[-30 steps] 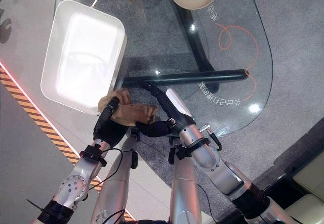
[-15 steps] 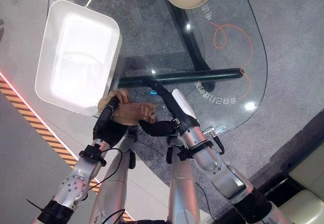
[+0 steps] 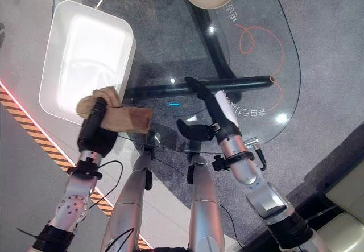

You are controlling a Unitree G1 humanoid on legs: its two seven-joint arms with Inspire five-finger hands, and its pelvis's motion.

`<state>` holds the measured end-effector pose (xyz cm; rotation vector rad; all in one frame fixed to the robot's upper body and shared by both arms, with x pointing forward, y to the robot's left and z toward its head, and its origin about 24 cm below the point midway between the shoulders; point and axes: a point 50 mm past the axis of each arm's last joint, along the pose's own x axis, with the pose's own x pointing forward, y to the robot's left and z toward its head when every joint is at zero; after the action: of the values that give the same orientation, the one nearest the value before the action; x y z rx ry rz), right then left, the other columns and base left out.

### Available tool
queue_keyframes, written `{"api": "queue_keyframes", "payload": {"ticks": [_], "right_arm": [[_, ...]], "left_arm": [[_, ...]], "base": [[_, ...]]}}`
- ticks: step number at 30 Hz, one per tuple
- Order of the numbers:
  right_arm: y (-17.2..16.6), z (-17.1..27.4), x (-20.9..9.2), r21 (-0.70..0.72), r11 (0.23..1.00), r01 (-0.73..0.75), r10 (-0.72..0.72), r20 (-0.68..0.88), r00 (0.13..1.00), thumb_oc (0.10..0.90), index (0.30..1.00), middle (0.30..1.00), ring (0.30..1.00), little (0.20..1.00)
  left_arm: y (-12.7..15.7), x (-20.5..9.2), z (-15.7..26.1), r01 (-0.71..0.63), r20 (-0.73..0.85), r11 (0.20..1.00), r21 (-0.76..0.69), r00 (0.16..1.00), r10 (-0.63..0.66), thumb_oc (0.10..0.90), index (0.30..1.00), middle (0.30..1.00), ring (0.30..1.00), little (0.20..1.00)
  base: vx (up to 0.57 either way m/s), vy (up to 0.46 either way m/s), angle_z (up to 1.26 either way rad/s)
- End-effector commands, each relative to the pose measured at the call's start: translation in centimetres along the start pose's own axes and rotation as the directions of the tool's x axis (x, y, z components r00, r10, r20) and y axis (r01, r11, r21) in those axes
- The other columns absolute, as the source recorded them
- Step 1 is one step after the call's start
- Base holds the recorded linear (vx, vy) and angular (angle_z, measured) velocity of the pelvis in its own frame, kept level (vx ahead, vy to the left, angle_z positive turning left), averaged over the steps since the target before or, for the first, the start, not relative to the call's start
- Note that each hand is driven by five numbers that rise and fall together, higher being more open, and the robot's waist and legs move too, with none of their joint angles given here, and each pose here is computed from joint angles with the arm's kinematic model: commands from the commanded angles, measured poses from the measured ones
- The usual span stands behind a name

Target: Wipe the table with a cloth and put it in the basket.

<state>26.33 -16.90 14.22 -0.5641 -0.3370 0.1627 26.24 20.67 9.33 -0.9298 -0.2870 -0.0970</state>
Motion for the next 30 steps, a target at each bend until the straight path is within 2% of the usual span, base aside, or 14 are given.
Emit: {"api": "queue_keyframes", "payload": {"ticks": [1,6,10,14,16,17,19,24,30], "right_arm": [[0.2,2.0,-0.8,0.061,0.997,-0.054,0.049,0.095,0.994,0.8,0.9,0.9,0.9,0.9],[1.2,1.1,-0.8,0.151,0.985,-0.086,0.082,0.03,0.996,0.8,0.9,0.9,0.9,0.9],[2.4,0.3,-1.0,0.217,0.965,-0.149,0.155,-0.013,0.988,0.8,0.9,0.9,0.9,0.9],[3.4,0.0,-0.9,0.263,0.943,-0.205,0.221,-0.032,0.975,0.8,0.9,0.9,0.9,0.9],[3.7,-0.1,-0.5,0.262,0.94,-0.22,0.239,-0.043,0.97,0.8,0.9,0.9,0.9,0.9],[4.0,-0.1,-0.2,0.26,0.937,-0.235,0.257,-0.055,0.965,0.8,0.9,0.9,0.9,0.9],[4.0,-0.2,0.1,0.264,0.932,-0.25,0.278,-0.073,0.958,0.8,0.9,0.9,0.9,0.9],[4.1,-0.5,0.1,0.261,0.924,-0.28,0.316,-0.109,0.942,0.8,0.9,0.9,0.9,0.9],[4.6,-0.4,0.6,0.259,0.914,-0.313,0.356,-0.139,0.924,0.8,0.9,0.9,0.9,0.9]], "left_arm": [[-4.0,-0.3,3.5,0.176,0.182,0.974,0.142,0.963,-0.201,0.1,0.3,0.3,0.3,0.2],[-4.1,0.1,5.0,0.101,0.256,0.962,0.255,0.952,-0.167,0.1,0.3,0.3,0.3,0.2],[-4.5,0.3,6.4,0.031,0.353,0.922,0.385,0.919,-0.178,0.1,0.3,0.3,0.3,0.2],[-4.8,0.9,7.8,-0.11,0.443,0.836,0.538,0.881,-0.169,0.1,0.3,0.3,0.3,0.2],[-4.7,1.5,8.5,-0.178,0.489,0.811,0.557,0.86,-0.148,0.1,0.3,0.3,0.3,0.2],[-4.5,1.9,9.1,-0.275,0.543,0.747,0.605,0.829,-0.135,0.1,0.3,0.3,0.3,0.2],[-4.4,2.4,9.8,-0.379,0.597,0.662,0.647,0.791,-0.13,0.1,0.3,0.3,0.3,0.2],[-4.1,2.8,11.1,-0.475,0.672,0.63,0.614,0.734,-0.102,0.1,0.3,0.3,0.3,0.2],[-4.6,3.4,12.1,-0.624,0.768,0.511,0.591,0.628,-0.123,0.1,0.3,0.3,0.3,0.2]], "base": [[0.0,0.0,0.0],[0.0,0.021,-0.02],[0.01,0.078,-0.03],[0.02,0.094,0.01],[0.02,0.105,-0.01],[0.02,0.117,-0.04],[0.02,0.14,-0.1],[0.02,0.09,-0.04],[0.03,0.063,0.0]]}}
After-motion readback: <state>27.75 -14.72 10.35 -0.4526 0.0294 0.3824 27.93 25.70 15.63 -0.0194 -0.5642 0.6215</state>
